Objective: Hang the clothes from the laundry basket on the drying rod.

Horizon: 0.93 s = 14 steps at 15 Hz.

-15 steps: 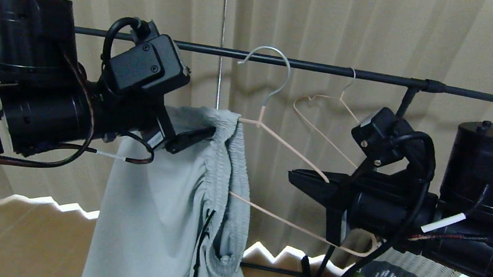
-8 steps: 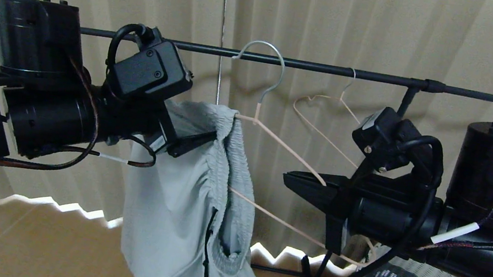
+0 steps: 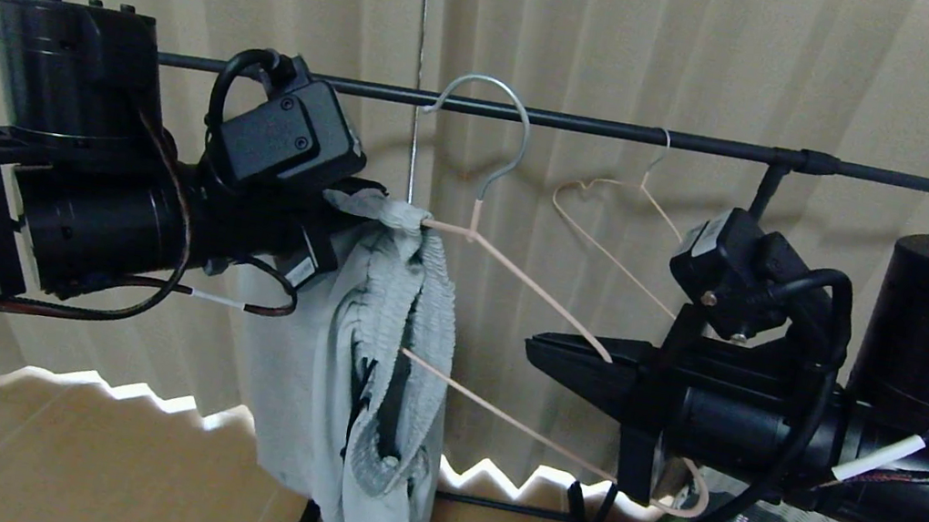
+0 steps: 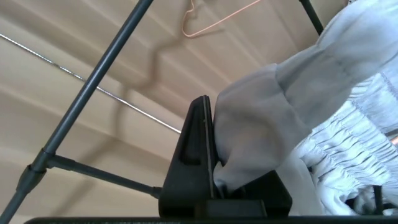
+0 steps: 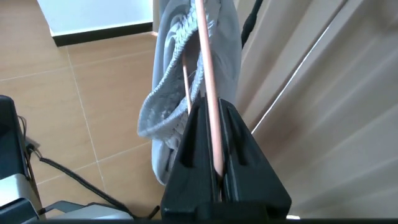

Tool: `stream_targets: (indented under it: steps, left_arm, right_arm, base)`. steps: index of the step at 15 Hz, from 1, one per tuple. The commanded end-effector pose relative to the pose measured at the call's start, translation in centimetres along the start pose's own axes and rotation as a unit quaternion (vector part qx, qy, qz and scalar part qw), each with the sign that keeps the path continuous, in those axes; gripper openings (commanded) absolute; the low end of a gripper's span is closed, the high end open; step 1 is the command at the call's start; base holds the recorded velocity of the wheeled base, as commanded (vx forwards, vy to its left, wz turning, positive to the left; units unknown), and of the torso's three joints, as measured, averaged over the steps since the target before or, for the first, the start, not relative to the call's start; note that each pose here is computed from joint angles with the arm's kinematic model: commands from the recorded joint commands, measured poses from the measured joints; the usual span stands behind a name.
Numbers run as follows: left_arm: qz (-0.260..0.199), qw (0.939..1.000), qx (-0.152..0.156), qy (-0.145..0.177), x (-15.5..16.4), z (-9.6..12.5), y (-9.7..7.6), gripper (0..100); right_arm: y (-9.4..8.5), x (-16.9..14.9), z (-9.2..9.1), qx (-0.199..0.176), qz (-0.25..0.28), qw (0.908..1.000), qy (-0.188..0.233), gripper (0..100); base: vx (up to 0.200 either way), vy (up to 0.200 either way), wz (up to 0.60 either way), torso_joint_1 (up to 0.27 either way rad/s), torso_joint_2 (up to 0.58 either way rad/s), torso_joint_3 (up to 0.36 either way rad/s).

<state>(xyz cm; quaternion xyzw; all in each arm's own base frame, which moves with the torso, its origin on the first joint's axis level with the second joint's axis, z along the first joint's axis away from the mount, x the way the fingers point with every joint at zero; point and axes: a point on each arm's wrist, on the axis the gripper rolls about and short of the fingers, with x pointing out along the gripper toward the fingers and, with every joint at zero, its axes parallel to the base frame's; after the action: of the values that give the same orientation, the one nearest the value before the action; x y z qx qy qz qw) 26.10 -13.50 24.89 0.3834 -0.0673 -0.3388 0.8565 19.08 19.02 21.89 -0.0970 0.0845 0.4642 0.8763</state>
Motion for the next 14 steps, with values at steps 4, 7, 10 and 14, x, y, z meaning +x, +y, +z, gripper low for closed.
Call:
stream_targets:
  steps: [4,7,10,14]
  left_arm:
    - [-0.002,1.0000,-0.001,0.003,0.2,-0.2,-0.1,0]
    - [0.002,1.0000,-0.002,0.007,0.0,-0.3,-0.1,0]
    - [0.028,0.9987,-0.010,0.041,-0.1,-0.7,0.0,0]
    - [0.066,0.9889,-0.104,0.082,0.0,-0.9,-0.3,0]
  right_arm:
    - [-0.4,-0.3,-0.1,0.001,-0.010,1.0000,0.002,0]
    - [-1.0,-0.4,-0.3,0.004,-0.025,0.9997,0.007,100]
    - [-2.9,-0.9,-0.6,0.013,-0.068,0.9975,0.010,100]
    - [-4.6,-1.5,-1.0,0.022,-0.120,0.9924,0.014,100]
  base:
    - [0.000,0.000,0.00,0.000,0.00,0.000]
    - [0.000,0.000,0.00,0.000,0.00,0.000]
    - [0.000,0.000,0.00,0.000,0.00,0.000]
    - [0.000,0.000,0.00,0.000,0.00,0.000]
